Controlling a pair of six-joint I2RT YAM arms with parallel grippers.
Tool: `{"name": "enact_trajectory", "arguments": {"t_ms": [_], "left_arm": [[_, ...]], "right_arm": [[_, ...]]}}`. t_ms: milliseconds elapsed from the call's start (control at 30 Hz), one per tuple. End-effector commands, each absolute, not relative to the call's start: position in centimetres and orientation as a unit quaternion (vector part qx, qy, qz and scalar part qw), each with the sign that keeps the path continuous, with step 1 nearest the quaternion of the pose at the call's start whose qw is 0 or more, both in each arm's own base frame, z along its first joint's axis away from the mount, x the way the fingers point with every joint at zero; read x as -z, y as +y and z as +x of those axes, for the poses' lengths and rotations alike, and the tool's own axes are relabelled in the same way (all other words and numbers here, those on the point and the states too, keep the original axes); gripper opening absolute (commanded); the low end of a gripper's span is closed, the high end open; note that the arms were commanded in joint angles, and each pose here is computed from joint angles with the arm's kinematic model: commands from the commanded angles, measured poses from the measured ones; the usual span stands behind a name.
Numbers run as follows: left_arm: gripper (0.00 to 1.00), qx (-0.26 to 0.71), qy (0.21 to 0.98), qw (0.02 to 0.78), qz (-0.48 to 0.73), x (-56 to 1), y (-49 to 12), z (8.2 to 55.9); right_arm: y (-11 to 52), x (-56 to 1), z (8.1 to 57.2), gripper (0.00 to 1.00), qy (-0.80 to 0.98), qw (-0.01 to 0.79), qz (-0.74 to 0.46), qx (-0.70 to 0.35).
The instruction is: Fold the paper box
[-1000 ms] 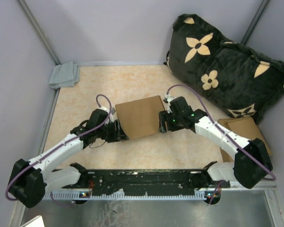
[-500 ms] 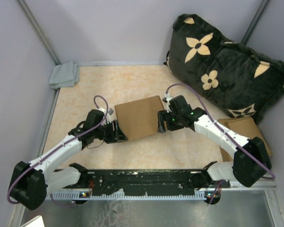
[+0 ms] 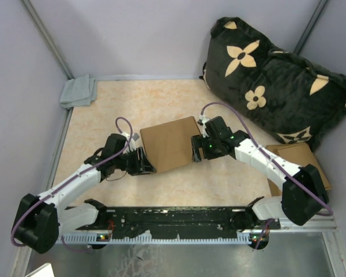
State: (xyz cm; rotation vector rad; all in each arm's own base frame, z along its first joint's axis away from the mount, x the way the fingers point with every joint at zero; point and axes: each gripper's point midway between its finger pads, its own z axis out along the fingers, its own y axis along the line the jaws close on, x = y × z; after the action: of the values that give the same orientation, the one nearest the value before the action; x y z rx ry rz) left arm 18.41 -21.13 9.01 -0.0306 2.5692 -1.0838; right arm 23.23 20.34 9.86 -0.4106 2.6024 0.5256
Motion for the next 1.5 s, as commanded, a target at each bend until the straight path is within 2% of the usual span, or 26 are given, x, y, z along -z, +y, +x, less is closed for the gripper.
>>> {"name": "enact_trajectory", "arguments": {"t_ms": [0,67,133,167,333,700,1467], "left_arm": [[0.47,0.405,0.895,0.184,0.004,-10.0,-21.7,18.7],[0.45,0.409,0.894,0.183,0.006,-10.1,-21.8,18.7],[0.45,0.410,0.894,0.181,0.006,-10.1,-21.8,18.6],[0.45,0.412,0.893,0.180,0.006,-10.2,-21.8,18.6],[0.44,0.415,0.892,0.179,0.006,-10.2,-21.7,18.4],[0.44,0.445,0.880,0.163,0.008,-10.3,-22.1,18.2],[0.43,0.501,0.855,0.137,0.010,-11.5,-22.6,17.5]], "right_arm": [[21.2,-12.5,25.0,0.81,0.931,0.266,-0.157,-0.195],[21.1,-12.5,25.1,0.83,0.932,0.268,-0.156,-0.190],[21.0,-12.4,25.1,0.98,0.933,0.266,-0.153,-0.186],[21.0,-12.4,25.2,0.99,0.934,0.265,-0.153,-0.185],[21.4,-12.7,25.3,0.99,0.931,0.267,-0.151,-0.197],[22.6,-15.2,24.7,0.90,0.918,0.272,-0.166,-0.236],[22.6,-14.9,24.6,0.91,0.923,0.255,-0.174,-0.232]]}}
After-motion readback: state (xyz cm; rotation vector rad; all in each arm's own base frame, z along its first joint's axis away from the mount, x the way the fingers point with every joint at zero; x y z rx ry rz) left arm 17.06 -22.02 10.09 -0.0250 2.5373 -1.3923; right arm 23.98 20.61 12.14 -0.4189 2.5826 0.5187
